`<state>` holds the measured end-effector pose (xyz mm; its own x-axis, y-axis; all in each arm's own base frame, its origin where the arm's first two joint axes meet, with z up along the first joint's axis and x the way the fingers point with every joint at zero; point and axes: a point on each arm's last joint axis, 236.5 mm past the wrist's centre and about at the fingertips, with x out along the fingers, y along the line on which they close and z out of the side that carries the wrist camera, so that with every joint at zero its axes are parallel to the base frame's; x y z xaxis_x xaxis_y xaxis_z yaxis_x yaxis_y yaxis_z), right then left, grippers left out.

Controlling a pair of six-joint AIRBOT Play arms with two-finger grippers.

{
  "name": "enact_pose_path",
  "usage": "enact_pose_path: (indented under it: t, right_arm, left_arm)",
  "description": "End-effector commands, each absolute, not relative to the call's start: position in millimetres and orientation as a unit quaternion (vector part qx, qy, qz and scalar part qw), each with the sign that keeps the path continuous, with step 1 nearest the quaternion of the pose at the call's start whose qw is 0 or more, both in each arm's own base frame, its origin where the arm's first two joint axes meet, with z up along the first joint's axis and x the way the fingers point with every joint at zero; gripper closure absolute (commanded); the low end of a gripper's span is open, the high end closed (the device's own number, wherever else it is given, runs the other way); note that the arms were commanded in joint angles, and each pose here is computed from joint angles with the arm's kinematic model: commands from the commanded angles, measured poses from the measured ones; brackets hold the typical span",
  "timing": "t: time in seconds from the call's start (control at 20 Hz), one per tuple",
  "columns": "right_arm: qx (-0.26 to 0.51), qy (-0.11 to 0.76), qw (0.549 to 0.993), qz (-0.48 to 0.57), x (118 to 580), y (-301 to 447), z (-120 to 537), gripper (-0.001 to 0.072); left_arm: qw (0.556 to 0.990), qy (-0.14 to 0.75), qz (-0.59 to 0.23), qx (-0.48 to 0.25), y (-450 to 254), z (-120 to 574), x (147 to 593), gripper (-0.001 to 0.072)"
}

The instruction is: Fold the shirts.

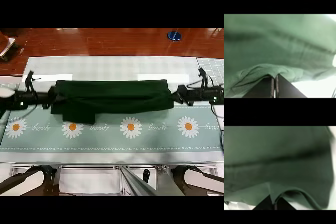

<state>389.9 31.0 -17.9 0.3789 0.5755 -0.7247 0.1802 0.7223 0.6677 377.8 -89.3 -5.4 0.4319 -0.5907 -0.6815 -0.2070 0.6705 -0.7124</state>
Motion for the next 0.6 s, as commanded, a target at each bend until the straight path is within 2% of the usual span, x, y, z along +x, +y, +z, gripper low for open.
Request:
enact_pose_path:
  t: [0.0,0.25,0.5,0.55]
  right_arm:
    - [0.357,0.515,0.770,0.124,450.2,28.4,-8.9,0.0690]
    - [0.368,0.518,0.763,0.120,492.8,16.8,-27.9,0.0690]
    - [0.397,0.518,0.751,0.105,510.8,12.5,-57.8,0.0674]
    - [0.401,0.516,0.750,0.100,513.0,11.3,-62.0,0.0511]
  left_arm:
    - [0.763,0.499,-0.131,-0.390,-85.3,10.2,440.7,0.0686]
    - [0.752,0.513,-0.141,-0.389,-88.1,-8.8,486.5,0.0687]
    - [0.725,0.549,-0.139,-0.392,-101.3,-54.8,490.3,0.0671]
    - [0.719,0.557,-0.139,-0.392,-104.2,-61.1,487.8,0.0482]
